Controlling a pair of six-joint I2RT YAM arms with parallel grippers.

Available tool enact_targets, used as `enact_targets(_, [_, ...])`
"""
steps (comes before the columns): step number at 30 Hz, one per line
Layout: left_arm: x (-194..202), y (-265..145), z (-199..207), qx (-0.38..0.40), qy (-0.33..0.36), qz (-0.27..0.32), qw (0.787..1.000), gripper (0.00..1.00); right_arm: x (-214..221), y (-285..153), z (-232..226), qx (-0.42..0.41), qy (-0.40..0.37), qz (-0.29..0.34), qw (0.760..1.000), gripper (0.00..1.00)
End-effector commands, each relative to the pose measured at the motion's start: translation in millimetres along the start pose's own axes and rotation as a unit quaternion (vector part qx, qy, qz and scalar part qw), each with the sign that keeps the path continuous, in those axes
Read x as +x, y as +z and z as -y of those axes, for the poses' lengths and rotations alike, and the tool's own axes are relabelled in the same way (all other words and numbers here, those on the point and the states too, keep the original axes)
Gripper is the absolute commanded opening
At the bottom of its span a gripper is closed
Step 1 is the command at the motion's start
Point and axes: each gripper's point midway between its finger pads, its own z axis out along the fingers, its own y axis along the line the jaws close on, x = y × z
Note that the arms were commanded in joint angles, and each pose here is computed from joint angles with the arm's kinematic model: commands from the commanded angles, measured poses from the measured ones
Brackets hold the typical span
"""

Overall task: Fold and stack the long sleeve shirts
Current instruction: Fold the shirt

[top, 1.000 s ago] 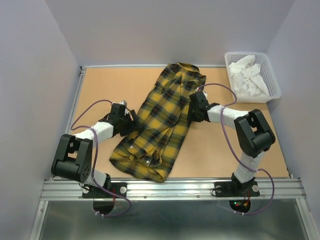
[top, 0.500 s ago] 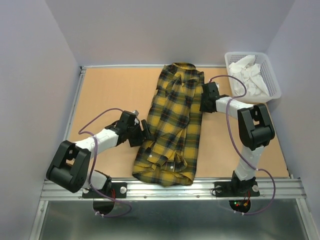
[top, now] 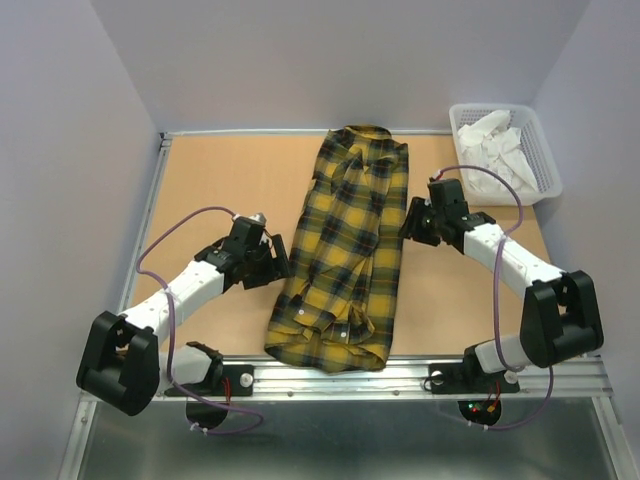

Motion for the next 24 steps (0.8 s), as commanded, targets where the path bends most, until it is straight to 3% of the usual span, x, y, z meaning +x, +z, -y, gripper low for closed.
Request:
enact_targets(1, [20.2, 1.5, -19.2, -0.028, 0.014, -0.031, 0.999, 0.8, 54.9, -19.1, -16.6, -0.054, 0.043, -0.077, 0.995, 0.45])
enact_targets(7, [38.8, 15.0, -27.1, -0.028, 0.002, -0.06, 0.998, 0.71, 100.2, -21.0, -30.0, -0.065, 0.052, -0.126, 0.989, 0.36])
enact_targets(14, [64.4, 28.1, -42.2, -0.045, -0.029, -0.095, 0.994, 0.55, 115.1, -0.2, -25.2, -0.052, 0.061, -0.146, 0.986, 0.33])
enact_targets(17, [70.0, 28.1, -45.9, -0.053, -0.041, -0.102, 0.992, 0.52, 117.7, 11.7, -18.8, -0.032, 0.056, -0.152, 0.986, 0.3])
enact_targets(21, [63.4, 23.3, -45.3, -0.062, -0.036, -0.096, 0.993, 0.53, 111.5, 17.3, -11.8, -0.009, 0.05, -0.138, 0.989, 0.27])
enact_targets(24, [41.9, 12.6, -39.2, -0.067, -0.027, -0.061, 0.996, 0.63, 85.8, 9.8, -29.6, -0.039, 0.034, -0.109, 0.993, 0.27])
